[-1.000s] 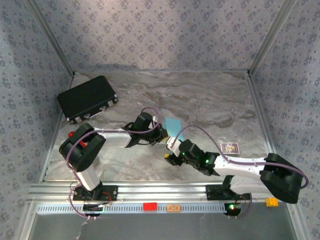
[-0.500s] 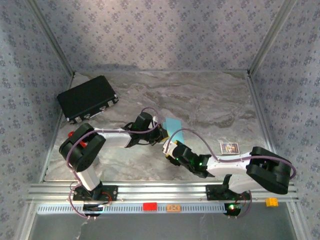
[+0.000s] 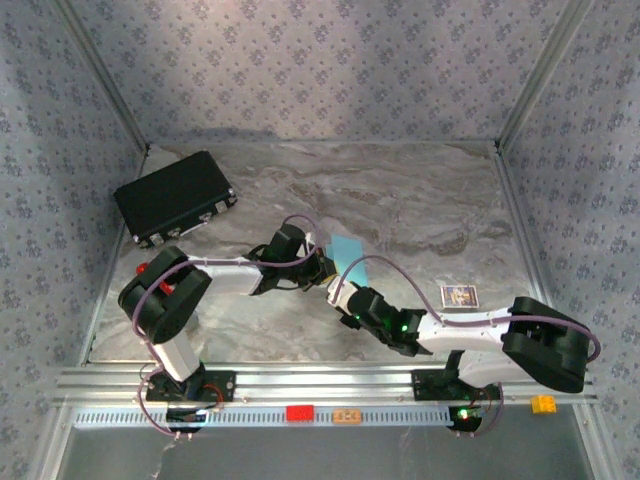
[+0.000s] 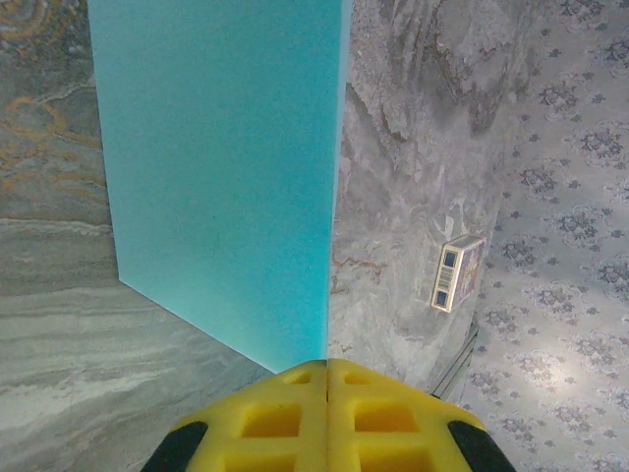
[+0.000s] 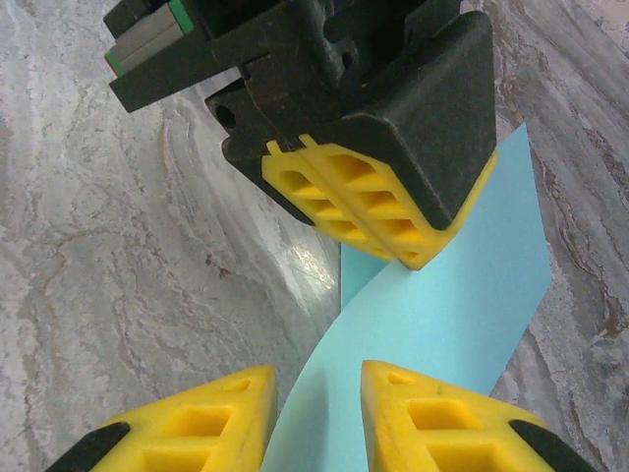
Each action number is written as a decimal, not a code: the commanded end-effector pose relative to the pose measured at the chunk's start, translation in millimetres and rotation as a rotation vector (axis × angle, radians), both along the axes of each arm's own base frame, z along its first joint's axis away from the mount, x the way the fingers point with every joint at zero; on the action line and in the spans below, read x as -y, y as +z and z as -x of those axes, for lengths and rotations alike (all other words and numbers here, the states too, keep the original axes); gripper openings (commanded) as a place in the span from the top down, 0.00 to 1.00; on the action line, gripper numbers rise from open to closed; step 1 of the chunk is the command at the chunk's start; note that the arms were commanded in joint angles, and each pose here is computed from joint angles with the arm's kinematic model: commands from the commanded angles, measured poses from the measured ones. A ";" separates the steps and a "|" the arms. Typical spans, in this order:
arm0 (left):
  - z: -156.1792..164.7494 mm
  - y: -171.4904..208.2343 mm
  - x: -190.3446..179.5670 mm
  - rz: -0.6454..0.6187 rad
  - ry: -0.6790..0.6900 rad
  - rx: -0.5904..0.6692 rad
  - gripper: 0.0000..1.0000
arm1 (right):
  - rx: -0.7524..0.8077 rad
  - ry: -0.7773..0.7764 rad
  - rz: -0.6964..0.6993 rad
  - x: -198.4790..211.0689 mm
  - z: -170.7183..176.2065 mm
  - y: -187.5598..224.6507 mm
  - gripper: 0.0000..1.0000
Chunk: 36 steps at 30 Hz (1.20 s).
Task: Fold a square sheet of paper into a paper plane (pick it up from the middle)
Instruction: Third fold the triangle at the center of the table.
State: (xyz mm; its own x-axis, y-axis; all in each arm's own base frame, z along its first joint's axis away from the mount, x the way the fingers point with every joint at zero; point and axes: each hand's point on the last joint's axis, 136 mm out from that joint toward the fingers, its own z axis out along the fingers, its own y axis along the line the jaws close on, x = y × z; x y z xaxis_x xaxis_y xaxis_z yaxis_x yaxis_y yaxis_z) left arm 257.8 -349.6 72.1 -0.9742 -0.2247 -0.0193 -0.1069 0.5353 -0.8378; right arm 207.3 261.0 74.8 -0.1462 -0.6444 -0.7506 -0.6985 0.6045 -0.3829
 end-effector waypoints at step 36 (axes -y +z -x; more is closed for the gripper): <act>-31.2 47.9 -50.4 -0.261 0.018 0.223 0.69 | -0.842 0.070 -0.488 -32.5 13.3 9.3 0.98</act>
State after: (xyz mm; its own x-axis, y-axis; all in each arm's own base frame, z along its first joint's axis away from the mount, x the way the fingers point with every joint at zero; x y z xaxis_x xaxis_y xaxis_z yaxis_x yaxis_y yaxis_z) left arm 283.4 -300.8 112.3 -0.9400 -0.2342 -0.2481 0.0078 0.7122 -0.7019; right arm 219.4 276.5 79.3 -0.6348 -0.3129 -0.7065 -0.6985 0.6234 0.3515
